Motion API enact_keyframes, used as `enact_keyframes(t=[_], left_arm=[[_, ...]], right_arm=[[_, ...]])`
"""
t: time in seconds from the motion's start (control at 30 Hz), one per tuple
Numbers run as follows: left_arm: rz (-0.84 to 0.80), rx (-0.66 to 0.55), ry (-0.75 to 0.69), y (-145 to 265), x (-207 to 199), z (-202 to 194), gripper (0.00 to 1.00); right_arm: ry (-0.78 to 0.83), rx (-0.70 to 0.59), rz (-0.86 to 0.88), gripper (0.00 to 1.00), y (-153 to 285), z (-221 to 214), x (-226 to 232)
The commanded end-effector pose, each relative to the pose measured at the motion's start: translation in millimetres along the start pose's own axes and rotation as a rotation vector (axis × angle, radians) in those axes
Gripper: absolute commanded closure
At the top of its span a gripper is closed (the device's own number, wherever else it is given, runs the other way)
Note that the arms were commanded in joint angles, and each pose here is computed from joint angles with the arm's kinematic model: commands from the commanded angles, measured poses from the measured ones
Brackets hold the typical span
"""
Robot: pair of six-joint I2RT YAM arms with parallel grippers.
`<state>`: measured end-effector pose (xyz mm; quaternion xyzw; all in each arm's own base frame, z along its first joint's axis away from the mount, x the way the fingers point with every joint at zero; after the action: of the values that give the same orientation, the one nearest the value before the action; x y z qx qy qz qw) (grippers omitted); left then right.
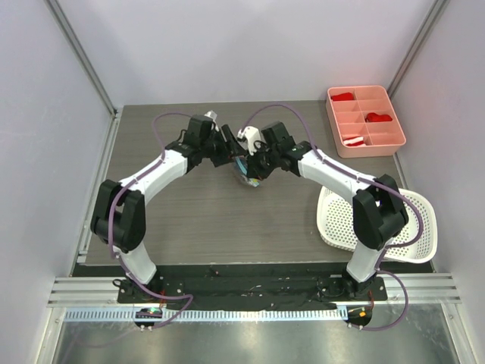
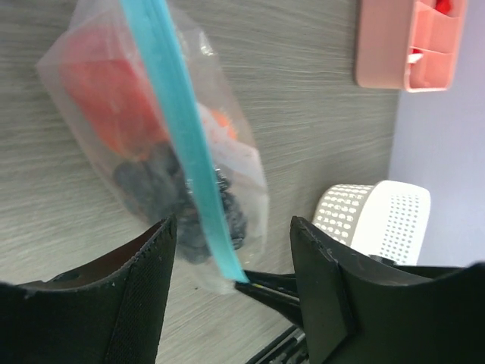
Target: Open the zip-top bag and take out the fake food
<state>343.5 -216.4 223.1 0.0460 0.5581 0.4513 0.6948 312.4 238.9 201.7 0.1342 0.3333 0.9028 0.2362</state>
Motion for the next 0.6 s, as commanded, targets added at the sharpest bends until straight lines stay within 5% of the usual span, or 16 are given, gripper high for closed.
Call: enact_keyframes(t=[0.0, 0.03, 0.23, 0.37, 0.57], left_arm=[[0.099, -0.101, 0.004, 6.2, -2.6, 3.6, 0.39], [0.105, -0.110, 0.003, 7.0, -2.5, 3.5, 0.39], [0.102, -0.128, 0.000, 0.1, -2.0, 7.6, 0.75], [0.073, -0.139, 0.001, -1.0, -5.8, 9.8, 1.00], [0.054, -0.211, 0.088, 12.7, -9.9, 9.4, 1.00]], right_arm=[[0.075, -0.101, -0.065, 0.95, 21.9, 18.9, 0.7], [0.078, -0.100, -0.064, 0.95, 22.3, 18.5, 0.8], [0.088, -0.105, -0.060, 0.88, 22.6, 19.4, 5.7], [0.076, -0.138, -0.068, 0.72, 27.0, 20.9, 7.9], [-0.062, -0.289, -0.173, 0.35, 45.6, 28.0, 0.1]])
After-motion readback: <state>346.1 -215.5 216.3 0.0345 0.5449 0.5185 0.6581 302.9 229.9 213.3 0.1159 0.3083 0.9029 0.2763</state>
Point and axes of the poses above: each gripper's point midway between its finger pads, its own y axis back along the fingers, its own x axis along the line the jaws close on, z = x × y, the point moved 10 cm from there along y, back along the fingers, and after that the axes turned 4 degrees about y, right-handed, at the moved point
